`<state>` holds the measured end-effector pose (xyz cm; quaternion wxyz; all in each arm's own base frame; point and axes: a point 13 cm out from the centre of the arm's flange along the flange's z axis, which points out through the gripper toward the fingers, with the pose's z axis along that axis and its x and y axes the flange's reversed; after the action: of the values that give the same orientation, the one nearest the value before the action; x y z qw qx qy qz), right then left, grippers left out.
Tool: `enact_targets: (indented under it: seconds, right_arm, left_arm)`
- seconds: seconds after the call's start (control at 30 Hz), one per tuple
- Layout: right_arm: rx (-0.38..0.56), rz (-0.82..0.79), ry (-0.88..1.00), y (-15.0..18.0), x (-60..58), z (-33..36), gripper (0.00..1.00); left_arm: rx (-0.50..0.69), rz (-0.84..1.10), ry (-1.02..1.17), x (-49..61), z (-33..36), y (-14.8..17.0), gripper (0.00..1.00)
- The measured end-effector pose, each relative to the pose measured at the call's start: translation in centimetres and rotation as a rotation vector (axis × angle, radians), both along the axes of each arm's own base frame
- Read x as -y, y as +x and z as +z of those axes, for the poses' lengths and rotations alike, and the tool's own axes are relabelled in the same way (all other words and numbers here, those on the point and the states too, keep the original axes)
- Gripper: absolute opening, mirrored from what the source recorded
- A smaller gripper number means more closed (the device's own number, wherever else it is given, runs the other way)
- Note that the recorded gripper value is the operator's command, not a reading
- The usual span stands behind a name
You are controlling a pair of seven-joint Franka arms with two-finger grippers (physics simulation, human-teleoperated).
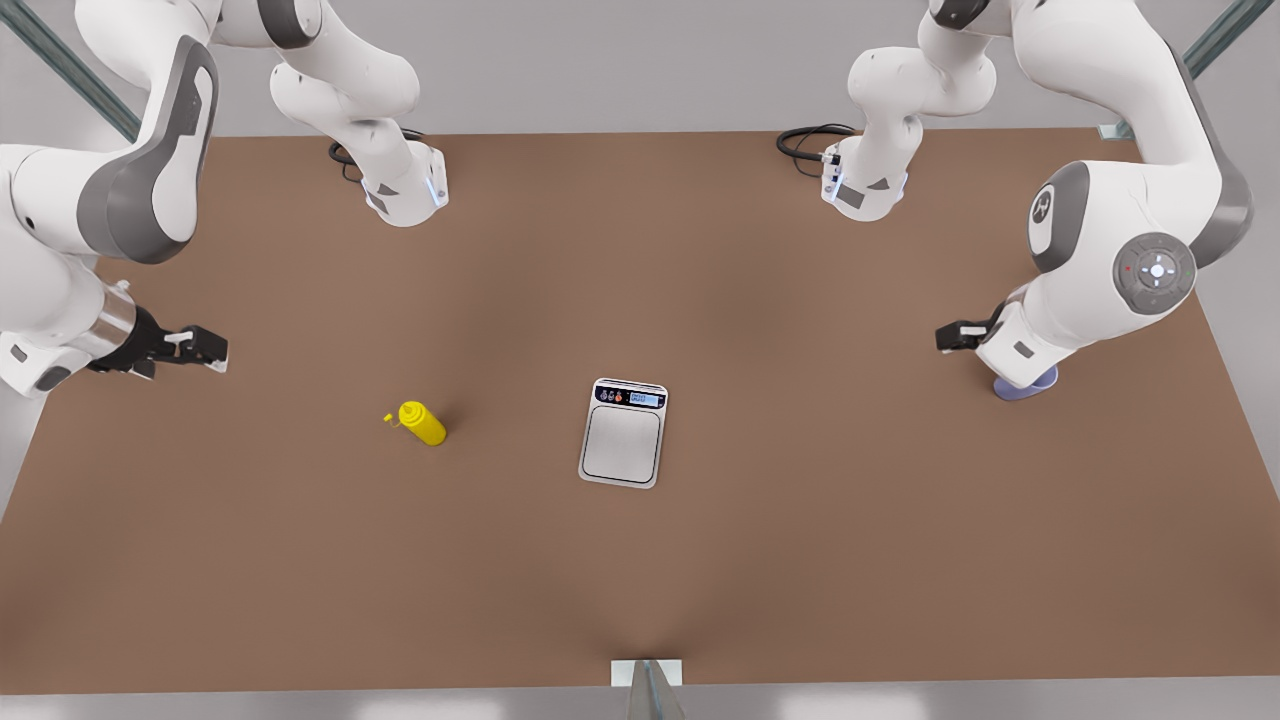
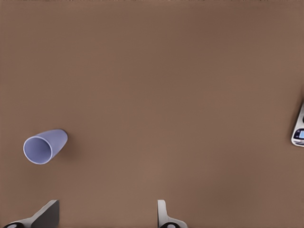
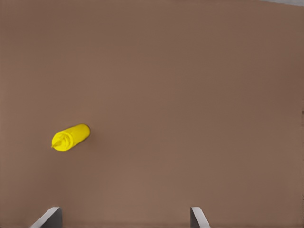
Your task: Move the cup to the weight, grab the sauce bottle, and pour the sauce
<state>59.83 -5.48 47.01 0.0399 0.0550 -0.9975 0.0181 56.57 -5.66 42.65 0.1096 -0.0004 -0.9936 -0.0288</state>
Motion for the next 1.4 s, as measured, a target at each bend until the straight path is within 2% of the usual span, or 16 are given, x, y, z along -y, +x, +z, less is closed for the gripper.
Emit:
enact_targets:
  seconds: [0.07,0.13,0.2,0.3,0.4,0.57,0.77,0.9,1.13,1.17,1.23,1.27,1.3,1.37,1.4]
  right_arm:
    - [-0.006,0.013,0.002,-0.2,0.0,-0.1,1.0]
    - [-0.05,0.022,0.039,-0.6,-0.5,-2.4,1.0]
    - [-0.194,-0.017,0.158,-3.4,0.5,-9.6,1.0]
    - [-0.353,-0.082,0.4,-6.2,1.5,-19.7,1.0]
    - [-0.364,-0.061,0.595,-6.9,1.3,-24.0,1.0]
    - [-0.281,0.17,0.796,-6.1,-0.6,-28.3,1.0]
    - [-0.053,0.453,1.003,-4.2,-3.0,-31.9,1.0]
    - [0.138,0.671,1.069,-1.6,-4.9,-32.4,1.0]
    - [0.411,0.925,1.19,-0.8,-8.0,-34.4,1.0]
    - [0.444,0.947,1.208,-0.9,-8.3,-34.9,1.0]
    - [0.503,0.984,1.239,-1.2,-8.9,-35.9,1.0]
    - [0.528,0.998,1.254,-1.5,-9.1,-36.6,1.0]
    - [0.554,1.011,1.269,-1.8,-9.4,-37.1,1.0]
    - [0.601,1.041,1.296,-2.3,-9.9,-37.8,1.0]
    - [0.623,1.058,1.307,-2.6,-10.1,-38.0,1.0]
  left_arm:
    - [0.001,0.004,0.001,-0.3,-0.2,0.2,1.0]
    - [-0.035,0.072,0.014,-4.4,-2.7,0.1,1.0]
    - [-0.097,0.202,0.006,-13.1,-8.2,-0.3,1.0]
    - [-0.132,0.347,-0.018,-25.2,-16.3,-4.5,1.0]
    - [-0.09,0.37,-0.026,-31.4,-21.8,-7.5,1.0]
    - [-0.018,0.266,-0.036,-33.7,-26.8,-9.3,1.0]
    - [0.039,0.142,-0.052,-34.0,-28.7,-8.9,1.0]
    - [0.058,0.108,-0.086,-33.6,-29.8,-8.7,1.0]
    - [0.057,0.051,-0.125,-33.2,-31.9,-8.7,1.0]
    - [0.055,0.041,-0.128,-33.1,-32.1,-8.8,0.9]
    - [0.052,0.023,-0.131,-33.1,-32.5,-8.8,0.47]
    - [0.051,0.014,-0.133,-33.0,-32.6,-8.8,0.38]
    - [0.05,0.007,-0.134,-33.0,-32.6,-8.8,0.35]
    - [0.047,-0.007,-0.132,-33.0,-32.7,-8.8,0.21]
    - [0.045,-0.018,-0.131,-32.8,-32.5,-8.6,0.21]
